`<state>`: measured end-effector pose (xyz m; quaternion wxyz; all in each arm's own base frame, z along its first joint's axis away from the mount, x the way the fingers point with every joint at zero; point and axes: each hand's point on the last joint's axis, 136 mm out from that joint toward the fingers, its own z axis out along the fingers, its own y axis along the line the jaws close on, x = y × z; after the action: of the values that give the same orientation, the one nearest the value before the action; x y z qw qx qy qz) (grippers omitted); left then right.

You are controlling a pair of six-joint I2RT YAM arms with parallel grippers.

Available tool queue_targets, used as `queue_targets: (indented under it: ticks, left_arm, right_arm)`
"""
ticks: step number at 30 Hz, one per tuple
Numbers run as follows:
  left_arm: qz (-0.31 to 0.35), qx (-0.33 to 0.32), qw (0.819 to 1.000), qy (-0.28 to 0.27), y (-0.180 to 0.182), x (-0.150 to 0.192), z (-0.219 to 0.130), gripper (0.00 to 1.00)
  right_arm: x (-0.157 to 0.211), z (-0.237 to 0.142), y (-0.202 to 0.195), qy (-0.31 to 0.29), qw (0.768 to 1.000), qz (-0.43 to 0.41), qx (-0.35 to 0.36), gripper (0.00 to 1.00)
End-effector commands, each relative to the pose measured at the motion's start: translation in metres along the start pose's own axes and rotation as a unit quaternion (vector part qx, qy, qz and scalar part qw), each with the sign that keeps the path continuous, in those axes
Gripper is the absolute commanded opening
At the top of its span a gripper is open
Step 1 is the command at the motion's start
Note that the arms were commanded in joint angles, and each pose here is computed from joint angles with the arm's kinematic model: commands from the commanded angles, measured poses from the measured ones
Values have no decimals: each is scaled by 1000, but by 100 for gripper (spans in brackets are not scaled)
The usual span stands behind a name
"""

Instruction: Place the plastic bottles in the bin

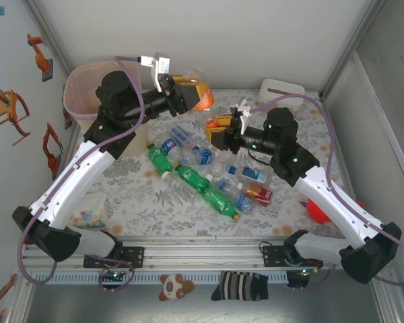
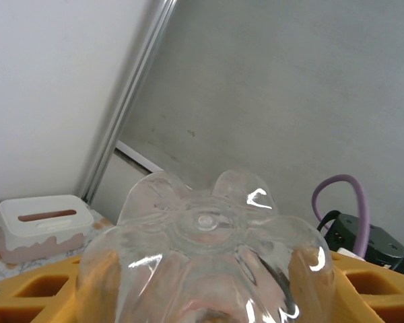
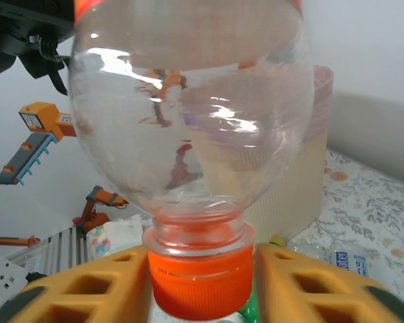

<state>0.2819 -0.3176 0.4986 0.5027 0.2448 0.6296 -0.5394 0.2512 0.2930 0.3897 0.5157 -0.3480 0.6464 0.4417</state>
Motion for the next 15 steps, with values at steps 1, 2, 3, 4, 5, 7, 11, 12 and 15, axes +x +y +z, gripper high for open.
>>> queue_targets:
  ticks: [1,2,3,4,5,7,11,12,15]
  left_arm:
    - [20,-17,1000,-15,-2,-17,-6,62]
    - [20,-29,999,-13,2,-17,-8,62]
    - [21,-41,999,-11,7,-17,-9,62]
    - [22,-53,998,-8,13,-18,-11,62]
    - [23,-64,998,-8,17,-21,-15,62]
    - [27,-89,996,-6,27,-25,-21,62]
    - [47,-163,986,8,55,-35,-43,62]
    - [53,-180,982,10,61,-39,-49,62]
    - [68,-253,965,19,89,-52,-74,61]
  right_arm:
    - [-4,-10,4,-4,1000,-19,15,54]
    - [-3,-12,3,-2,1000,-19,20,57]
    - [-1,-13,2,1,1000,-19,25,59]
    - [0,-15,2,2,999,-20,30,61]
    - [0,-17,1,2,999,-22,35,63]
    - [2,-21,0,4,999,-24,46,64]
    - [5,-26,-3,12,997,-33,62,64]
    - [5,-27,-4,14,997,-35,65,64]
    - [5,-29,-6,19,996,-39,76,64]
